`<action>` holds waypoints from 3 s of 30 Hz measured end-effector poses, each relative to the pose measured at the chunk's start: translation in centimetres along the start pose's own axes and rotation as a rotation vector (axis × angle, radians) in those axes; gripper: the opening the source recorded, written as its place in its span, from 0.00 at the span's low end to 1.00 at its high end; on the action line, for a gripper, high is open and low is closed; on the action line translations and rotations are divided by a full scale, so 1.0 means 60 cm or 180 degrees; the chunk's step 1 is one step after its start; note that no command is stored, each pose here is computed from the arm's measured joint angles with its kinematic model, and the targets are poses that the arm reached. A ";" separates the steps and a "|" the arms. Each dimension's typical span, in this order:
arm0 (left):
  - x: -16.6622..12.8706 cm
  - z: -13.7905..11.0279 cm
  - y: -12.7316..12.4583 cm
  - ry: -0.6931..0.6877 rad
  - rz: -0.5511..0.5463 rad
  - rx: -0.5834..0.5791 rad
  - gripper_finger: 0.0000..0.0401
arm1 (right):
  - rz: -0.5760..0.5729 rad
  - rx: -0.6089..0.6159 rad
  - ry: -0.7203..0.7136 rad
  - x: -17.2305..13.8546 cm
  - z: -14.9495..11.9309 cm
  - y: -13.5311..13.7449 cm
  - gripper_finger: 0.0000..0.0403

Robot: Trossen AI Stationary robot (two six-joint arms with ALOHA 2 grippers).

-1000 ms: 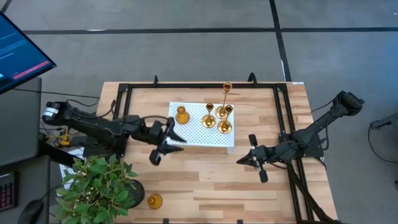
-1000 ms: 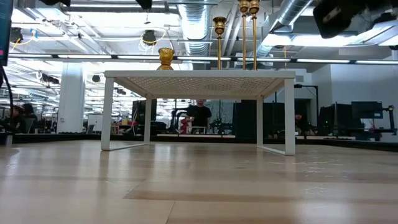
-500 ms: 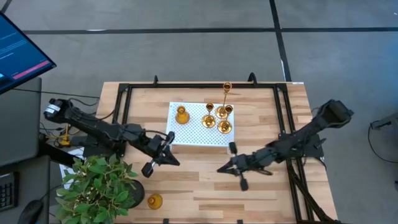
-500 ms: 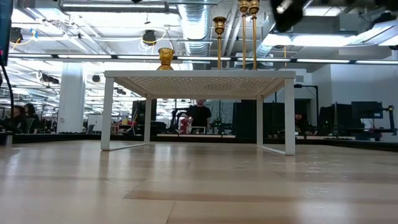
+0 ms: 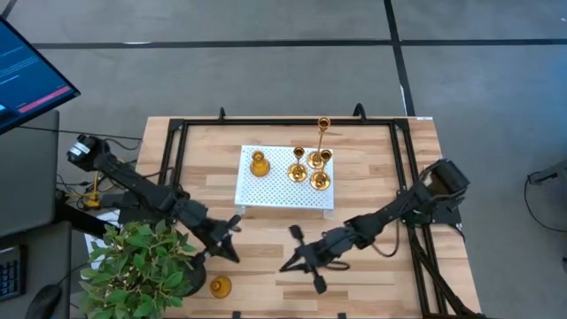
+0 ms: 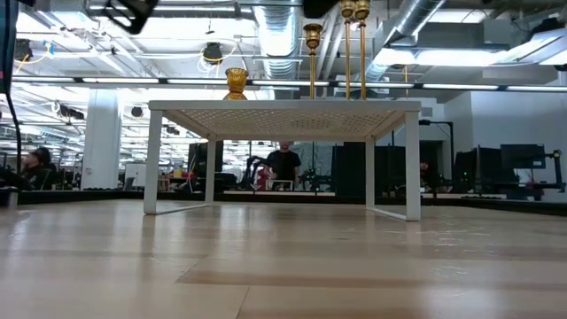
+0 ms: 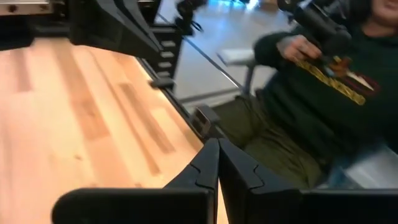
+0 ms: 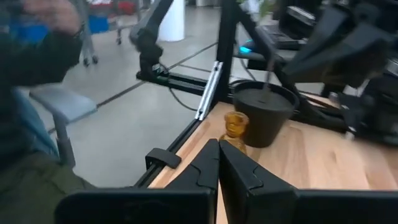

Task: Pick & Place candle stick holders
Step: Put the brown vase candle holder on the shelf

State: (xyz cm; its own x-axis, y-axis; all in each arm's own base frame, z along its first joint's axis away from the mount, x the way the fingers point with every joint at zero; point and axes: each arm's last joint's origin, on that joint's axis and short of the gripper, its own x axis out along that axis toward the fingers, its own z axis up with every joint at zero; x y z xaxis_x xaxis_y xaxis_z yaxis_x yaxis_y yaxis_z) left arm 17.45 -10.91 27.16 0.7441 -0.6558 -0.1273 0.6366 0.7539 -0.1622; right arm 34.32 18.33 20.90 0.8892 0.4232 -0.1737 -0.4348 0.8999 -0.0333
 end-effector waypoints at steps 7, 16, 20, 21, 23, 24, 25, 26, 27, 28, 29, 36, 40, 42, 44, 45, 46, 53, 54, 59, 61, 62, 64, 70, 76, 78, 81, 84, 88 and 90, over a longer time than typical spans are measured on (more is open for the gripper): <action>0.003 -0.013 -0.015 0.0052 -0.0080 0.0043 0.02 | 0.0031 -0.0385 0.0022 0.075 -0.014 -0.007 0.00; 0.002 -0.015 -0.023 0.0130 -0.0412 -0.0149 0.02 | 0.0274 -0.0322 -0.0096 0.144 -0.018 -0.055 0.00; 0.003 -0.019 -0.034 0.0192 -0.0570 -0.0167 0.02 | 0.0258 -0.0167 -0.0061 0.153 -0.024 -0.070 0.00; 0.003 -0.019 -0.038 0.0203 -0.0614 -0.0163 0.02 | 0.0248 -0.0166 -0.0057 0.152 -0.024 -0.073 0.00; 0.003 -0.022 -0.046 0.0251 -0.0686 -0.0158 0.02 | 0.0227 -0.0152 -0.0031 0.152 -0.025 -0.078 0.00; 0.004 -0.024 -0.050 0.0269 -0.0727 -0.0154 0.02 | 0.0223 -0.0130 -0.0020 0.152 -0.026 -0.080 0.00; 0.004 -0.025 -0.055 0.0277 -0.0772 -0.0146 0.02 | 0.0221 -0.0111 -0.0019 0.152 -0.026 -0.080 0.00; 0.003 -0.027 -0.059 0.0282 -0.0810 -0.0139 0.02 | 0.0222 -0.0111 -0.0021 0.152 -0.026 -0.080 0.00; 0.003 -0.031 -0.063 0.0296 -0.0825 -0.0135 0.02 | 0.0222 -0.0111 -0.0023 0.152 -0.025 -0.080 0.00; 0.003 -0.037 -0.065 0.0323 -0.0802 -0.0133 0.02 | 0.0223 -0.0109 -0.0013 0.152 -0.026 -0.080 0.00; 0.003 -0.043 -0.066 0.0334 -0.0757 -0.0127 0.02 | 0.0226 -0.0107 0.0009 0.152 -0.027 -0.079 0.00; 0.002 -0.067 -0.064 0.0281 -0.0432 -0.0083 0.02 | 0.0127 -0.0142 0.0000 0.152 -0.022 -0.062 0.00; 0.003 -0.060 -0.065 0.0114 -0.0452 0.0083 0.02 | -0.0086 -0.0291 0.0015 0.152 -0.021 -0.043 0.00; 0.003 -0.060 -0.065 0.0101 -0.0439 0.0175 0.01 | -0.0214 -0.0329 0.0026 0.152 -0.021 -0.036 0.00; 0.005 -0.062 -0.064 0.0117 -0.0435 0.0202 0.01 | -0.0329 -0.0342 0.0041 0.152 -0.021 -0.032 0.00; 0.008 -0.064 -0.064 0.0143 -0.0430 0.0202 0.01 | -0.0374 -0.0346 0.0043 0.152 -0.021 -0.030 0.00; 0.011 -0.068 -0.064 0.0186 -0.0432 0.0189 0.01 | -0.0411 -0.0349 0.0046 0.152 -0.020 -0.027 0.00; 0.046 -0.110 -0.061 0.0682 -0.0510 -0.0346 0.02 | -0.0558 -0.0376 0.0230 0.133 0.007 -0.018 0.00; 0.051 -0.115 -0.061 0.0725 -0.0524 -0.0424 0.02 | -0.0574 -0.0379 0.0228 0.131 0.011 -0.017 0.00; 0.060 -0.126 -0.061 0.0869 -0.0568 -0.0783 0.02 | -0.0616 -0.0389 0.0220 0.120 0.030 -0.009 0.00; 0.060 -0.126 -0.062 0.0877 -0.0619 -0.0868 0.02 | -0.0595 -0.0398 0.0261 0.118 0.031 -0.005 0.00; 0.059 -0.125 -0.063 0.0880 -0.0643 -0.0909 0.02 | -0.0594 -0.0400 0.0271 0.118 0.030 -0.005 0.00; 0.057 -0.123 -0.064 0.0868 -0.0651 -0.0974 0.02 | -0.0593 -0.0402 0.0289 0.118 0.030 -0.005 0.00; 0.057 -0.122 -0.064 0.0897 -0.0577 -0.1412 0.01 | -0.0593 -0.0411 0.0367 0.117 0.026 -0.007 0.00; 0.057 -0.125 -0.063 0.0961 -0.0504 -0.1538 0.01 | -0.0569 -0.0418 0.0364 0.117 0.026 -0.001 0.00; 0.055 -0.130 -0.062 0.1074 -0.0447 -0.1637 0.01 | -0.0570 -0.0418 0.0367 0.117 0.026 -0.001 0.00; 0.054 -0.134 -0.061 0.1167 -0.0375 -0.1719 0.01 | -0.0569 -0.0418 0.0369 0.117 0.026 -0.001 0.00; 0.054 -0.134 -0.060 0.1163 -0.0345 -0.1693 0.01 | -0.0572 -0.0417 0.0369 0.117 0.026 -0.002 0.00; 0.055 -0.134 -0.057 0.1065 -0.0121 -0.1596 0.01 | -0.0570 -0.0418 0.0372 0.117 0.026 -0.001 0.00; 0.055 -0.133 -0.054 0.0995 0.0011 -0.1451 0.01 | -0.0571 -0.0418 0.0372 0.117 0.026 -0.001 0.00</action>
State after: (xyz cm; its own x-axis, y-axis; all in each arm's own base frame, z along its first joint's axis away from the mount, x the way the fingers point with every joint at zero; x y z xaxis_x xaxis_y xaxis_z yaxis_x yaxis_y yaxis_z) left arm 16.21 -15.83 19.43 0.6062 -0.6863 -0.4019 0.4306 0.7081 -0.5597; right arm 40.82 21.38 21.19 0.9347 0.2361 -0.2657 -0.2930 0.9349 -0.2001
